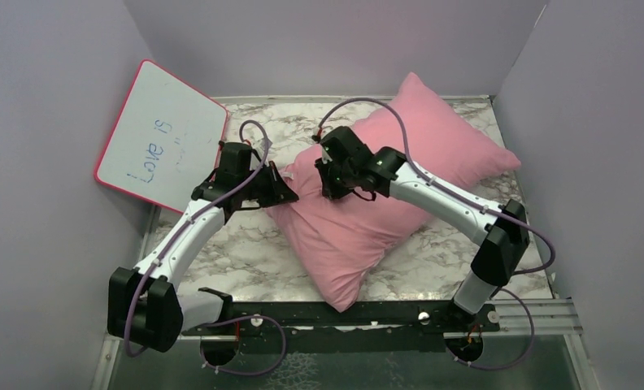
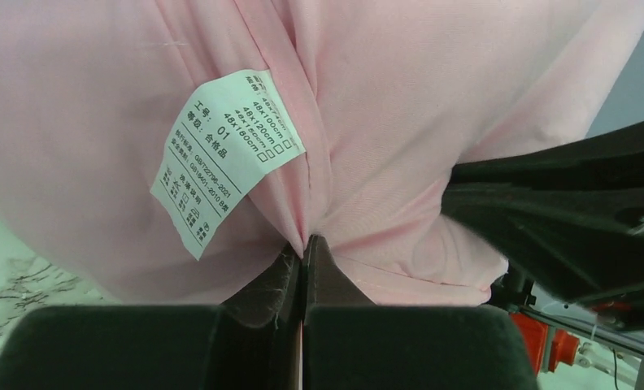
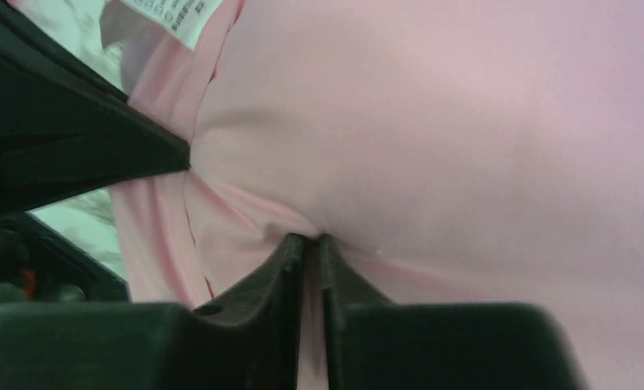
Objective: Remove the pillowcase from the pillow
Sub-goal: Remove the pillow from the pillowcase.
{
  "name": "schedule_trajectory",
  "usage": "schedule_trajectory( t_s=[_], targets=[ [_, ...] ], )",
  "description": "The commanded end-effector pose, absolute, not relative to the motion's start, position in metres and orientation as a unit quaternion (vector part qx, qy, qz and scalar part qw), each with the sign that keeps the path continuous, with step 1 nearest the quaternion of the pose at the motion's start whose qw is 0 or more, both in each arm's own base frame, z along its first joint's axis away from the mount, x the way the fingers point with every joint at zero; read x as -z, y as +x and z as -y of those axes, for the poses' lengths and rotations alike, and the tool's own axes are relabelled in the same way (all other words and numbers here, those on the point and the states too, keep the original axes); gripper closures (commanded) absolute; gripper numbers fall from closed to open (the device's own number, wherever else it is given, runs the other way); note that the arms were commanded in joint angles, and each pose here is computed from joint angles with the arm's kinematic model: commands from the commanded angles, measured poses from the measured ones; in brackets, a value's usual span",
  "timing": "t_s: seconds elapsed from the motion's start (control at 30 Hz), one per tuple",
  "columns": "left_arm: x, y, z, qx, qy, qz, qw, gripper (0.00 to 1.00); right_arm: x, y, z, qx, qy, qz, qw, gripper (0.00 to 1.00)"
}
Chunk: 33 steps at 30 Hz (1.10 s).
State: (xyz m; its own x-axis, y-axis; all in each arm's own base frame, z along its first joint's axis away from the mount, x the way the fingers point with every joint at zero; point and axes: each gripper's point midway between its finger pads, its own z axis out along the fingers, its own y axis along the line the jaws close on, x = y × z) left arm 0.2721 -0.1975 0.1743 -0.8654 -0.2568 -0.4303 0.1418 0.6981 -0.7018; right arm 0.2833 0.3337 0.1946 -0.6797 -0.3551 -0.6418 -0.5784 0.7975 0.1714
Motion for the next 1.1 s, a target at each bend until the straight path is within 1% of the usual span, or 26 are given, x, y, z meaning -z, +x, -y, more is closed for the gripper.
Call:
schedule_trajectory(
  t_s=[0.0,0.03,0.13,0.23,0.33,0.4,0.43,0.47,0.5,0.53,0.57,0.6,0.63,0.67,0.7,0.73,0.8,0.87,0.9,0.97,1.03,1.07],
  targets=[
    [-0.185,0.254,0.203,0.409,0.002,-0.88,0.242,1.0,-0.166,0.29,-0.32,-0.089,-0.206,-0.92,0.321,0.96],
    [-0.184,0.253,0.203,0.408,0.005,-0.88,0.242,1.0,-0.169,0.295,-0.313,-0.075,-0.186,-0.921,0.334,0.99],
    [-0.181,0.247,0.198,0.395,0.022,-0.886,0.244,1.0,-0.196,0.308,-0.296,-0.047,-0.132,-0.912,0.386,0.99],
    [-0.173,0.241,0.19,0.373,0.032,-0.894,0.248,1.0,-0.229,0.318,-0.285,-0.04,-0.11,-0.891,0.439,0.99],
    [-0.164,0.235,0.183,0.357,0.027,-0.9,0.247,1.0,-0.25,0.329,-0.268,-0.001,-0.099,-0.875,0.474,0.99],
    [-0.161,0.231,0.182,0.358,0.023,-0.901,0.244,1.0,-0.256,0.331,-0.268,0.009,-0.114,-0.874,0.473,0.99],
    [-0.161,0.23,0.181,0.357,0.02,-0.901,0.245,1.0,-0.256,0.329,-0.276,-0.007,-0.135,-0.876,0.463,0.99],
    [-0.162,0.231,0.181,0.358,0.018,-0.9,0.248,1.0,-0.254,0.321,-0.29,-0.041,-0.161,-0.88,0.445,0.99],
    [-0.163,0.231,0.181,0.359,0.016,-0.899,0.25,1.0,-0.249,0.305,-0.313,-0.104,-0.207,-0.881,0.411,0.99],
    [-0.165,0.232,0.182,0.36,0.015,-0.898,0.253,1.0,-0.248,0.294,-0.326,-0.141,-0.229,-0.879,0.394,0.93],
    [-0.165,0.233,0.182,0.361,0.013,-0.897,0.254,1.0,-0.246,0.276,-0.343,-0.19,-0.251,-0.873,0.373,0.71],
    [-0.166,0.234,0.183,0.362,0.012,-0.897,0.253,1.0,-0.245,0.263,-0.356,-0.22,-0.269,-0.863,0.367,0.56],
    [-0.167,0.235,0.184,0.364,0.014,-0.897,0.252,1.0,-0.241,0.251,-0.365,-0.235,-0.286,-0.855,0.363,0.37],
    [-0.167,0.236,0.185,0.365,0.013,-0.897,0.25,1.0,-0.235,0.243,-0.37,-0.237,-0.297,-0.854,0.355,0.32],
    [-0.168,0.236,0.185,0.367,0.014,-0.896,0.249,1.0,-0.224,0.236,-0.374,-0.233,-0.309,-0.857,0.342,0.29],
    [-0.169,0.236,0.186,0.37,0.015,-0.895,0.249,1.0,-0.21,0.232,-0.374,-0.215,-0.319,-0.862,0.329,0.27],
    [-0.171,0.234,0.186,0.373,0.014,-0.893,0.25,1.0,-0.18,0.234,-0.363,-0.147,-0.318,-0.879,0.324,0.26],
    [-0.173,0.231,0.186,0.375,0.012,-0.892,0.252,1.0,-0.154,0.244,-0.344,-0.074,-0.302,-0.895,0.319,0.27],
    [-0.172,0.23,0.185,0.375,0.01,-0.892,0.252,1.0,-0.146,0.251,-0.332,-0.032,-0.286,-0.902,0.322,0.32],
    [-0.168,0.226,0.184,0.374,0.006,-0.893,0.25,1.0,-0.14,0.262,-0.311,0.036,-0.25,-0.909,0.333,0.5],
    [-0.163,0.225,0.183,0.371,0.001,-0.896,0.245,1.0,-0.15,0.27,-0.307,0.052,-0.237,-0.903,0.354,0.65],
    [-0.161,0.224,0.182,0.369,-0.002,-0.897,0.244,1.0,-0.157,0.272,-0.308,0.046,-0.232,-0.901,0.364,0.82]
  ],
)
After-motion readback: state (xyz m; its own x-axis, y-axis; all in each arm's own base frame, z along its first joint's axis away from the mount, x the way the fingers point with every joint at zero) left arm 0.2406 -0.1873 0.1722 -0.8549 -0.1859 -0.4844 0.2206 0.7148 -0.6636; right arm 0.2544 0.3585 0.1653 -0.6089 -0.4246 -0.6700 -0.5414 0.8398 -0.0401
